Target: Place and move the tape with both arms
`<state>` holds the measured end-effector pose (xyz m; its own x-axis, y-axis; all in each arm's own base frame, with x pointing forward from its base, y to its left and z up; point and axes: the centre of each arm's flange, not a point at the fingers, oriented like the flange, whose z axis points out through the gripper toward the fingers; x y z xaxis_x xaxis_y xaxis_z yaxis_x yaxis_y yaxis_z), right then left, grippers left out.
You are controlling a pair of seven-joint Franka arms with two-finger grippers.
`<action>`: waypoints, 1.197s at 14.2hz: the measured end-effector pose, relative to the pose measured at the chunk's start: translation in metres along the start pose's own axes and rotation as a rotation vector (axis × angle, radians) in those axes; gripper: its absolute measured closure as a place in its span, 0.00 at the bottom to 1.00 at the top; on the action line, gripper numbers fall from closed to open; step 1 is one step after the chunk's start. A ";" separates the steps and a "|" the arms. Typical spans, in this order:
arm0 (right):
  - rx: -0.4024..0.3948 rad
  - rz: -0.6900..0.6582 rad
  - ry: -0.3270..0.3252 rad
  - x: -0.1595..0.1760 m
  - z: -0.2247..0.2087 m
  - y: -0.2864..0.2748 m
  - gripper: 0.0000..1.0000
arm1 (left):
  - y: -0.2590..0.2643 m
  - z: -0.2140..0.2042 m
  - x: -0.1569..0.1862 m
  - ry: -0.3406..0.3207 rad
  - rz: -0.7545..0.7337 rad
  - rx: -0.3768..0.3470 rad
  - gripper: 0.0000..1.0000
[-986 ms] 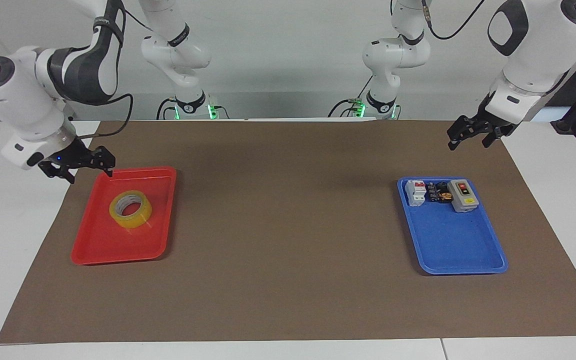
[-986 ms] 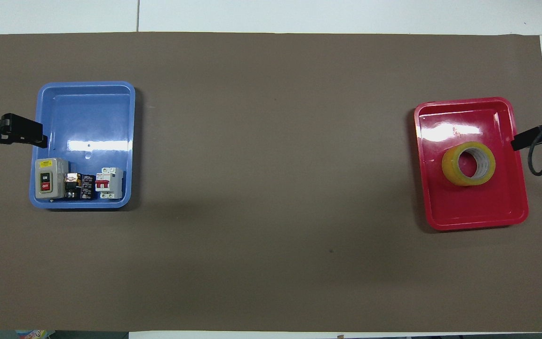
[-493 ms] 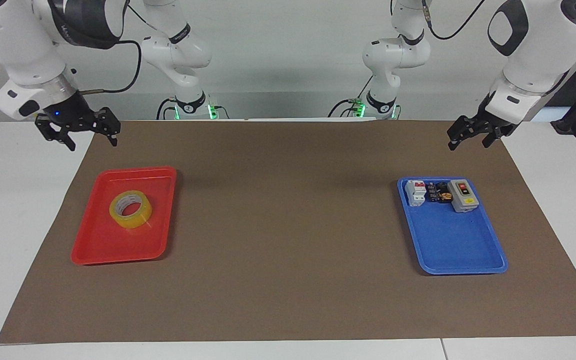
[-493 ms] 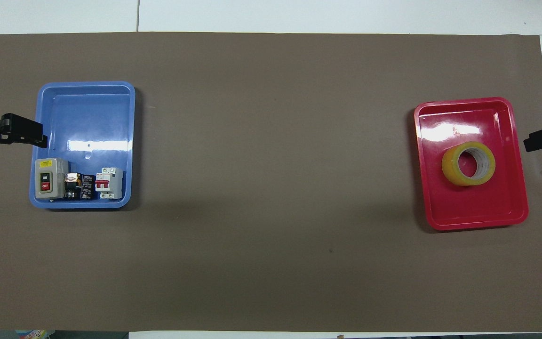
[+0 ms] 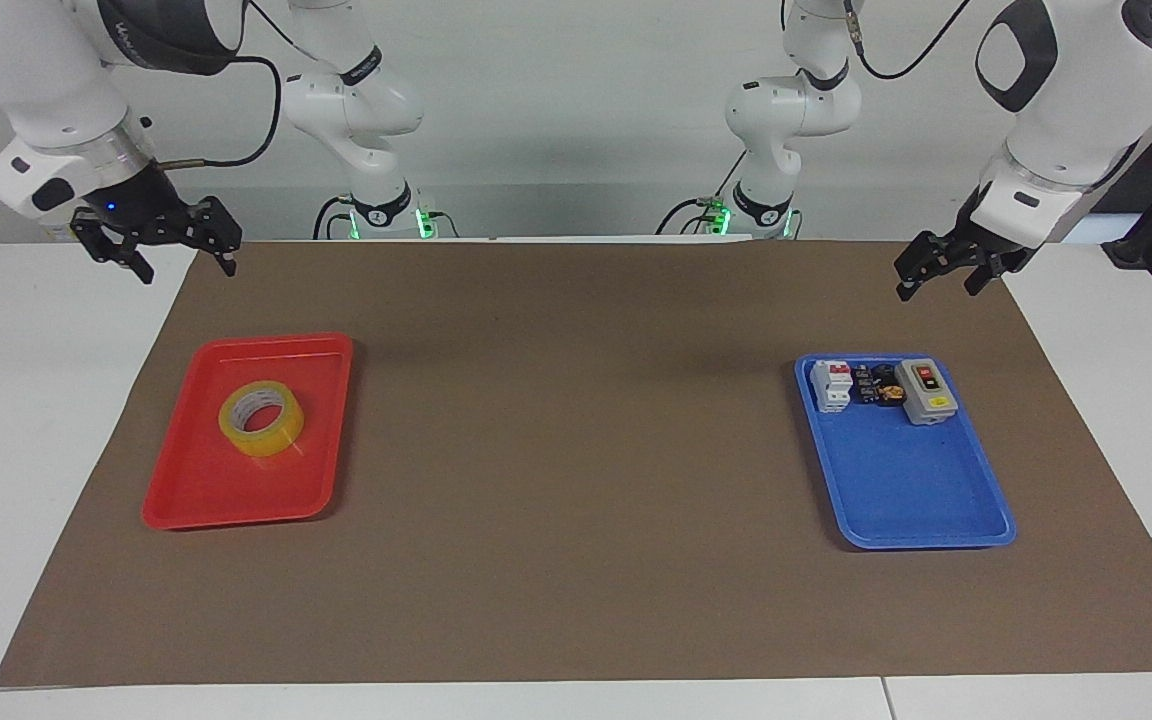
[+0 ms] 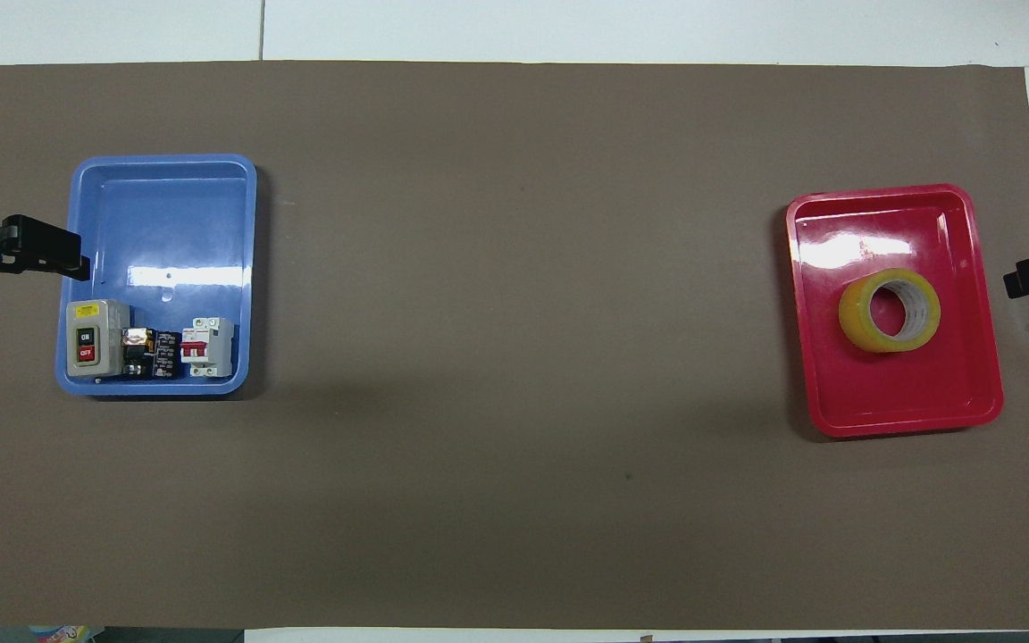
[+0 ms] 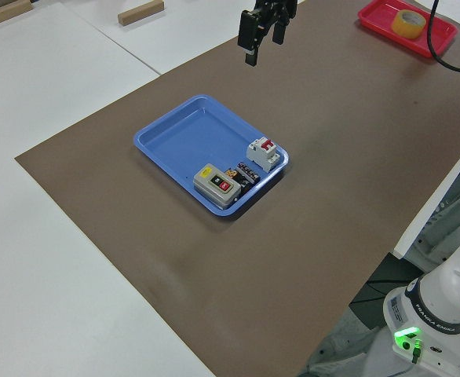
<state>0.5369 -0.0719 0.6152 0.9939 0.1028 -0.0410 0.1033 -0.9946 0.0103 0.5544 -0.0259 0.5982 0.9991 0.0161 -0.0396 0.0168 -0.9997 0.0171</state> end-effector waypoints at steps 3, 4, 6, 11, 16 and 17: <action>0.041 0.017 0.006 0.000 0.002 0.006 0.00 | 0.000 0.000 0.000 0.000 0.000 0.000 0.00; 0.048 0.021 0.009 0.000 0.001 0.007 0.00 | 0.000 0.000 0.000 0.000 0.000 0.000 0.00; 0.031 0.029 -0.001 -0.002 0.001 0.008 0.00 | 0.000 0.000 0.000 0.000 0.000 0.000 0.00; 0.001 0.087 -0.027 -0.002 0.002 -0.001 0.00 | 0.000 0.000 0.000 0.000 0.000 0.000 0.00; 0.002 0.095 -0.034 -0.003 0.003 0.001 0.00 | 0.000 0.000 0.000 0.000 0.000 0.000 0.00; 0.003 0.094 -0.037 -0.003 0.004 0.001 0.00 | 0.000 0.000 0.000 0.000 0.000 0.000 0.00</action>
<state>0.5339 -0.0731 0.6118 0.9970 0.0082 -0.0769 0.0092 -0.9999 0.0130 0.5543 -0.0259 0.5982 0.9991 0.0161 -0.0396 0.0168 -0.9997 0.0171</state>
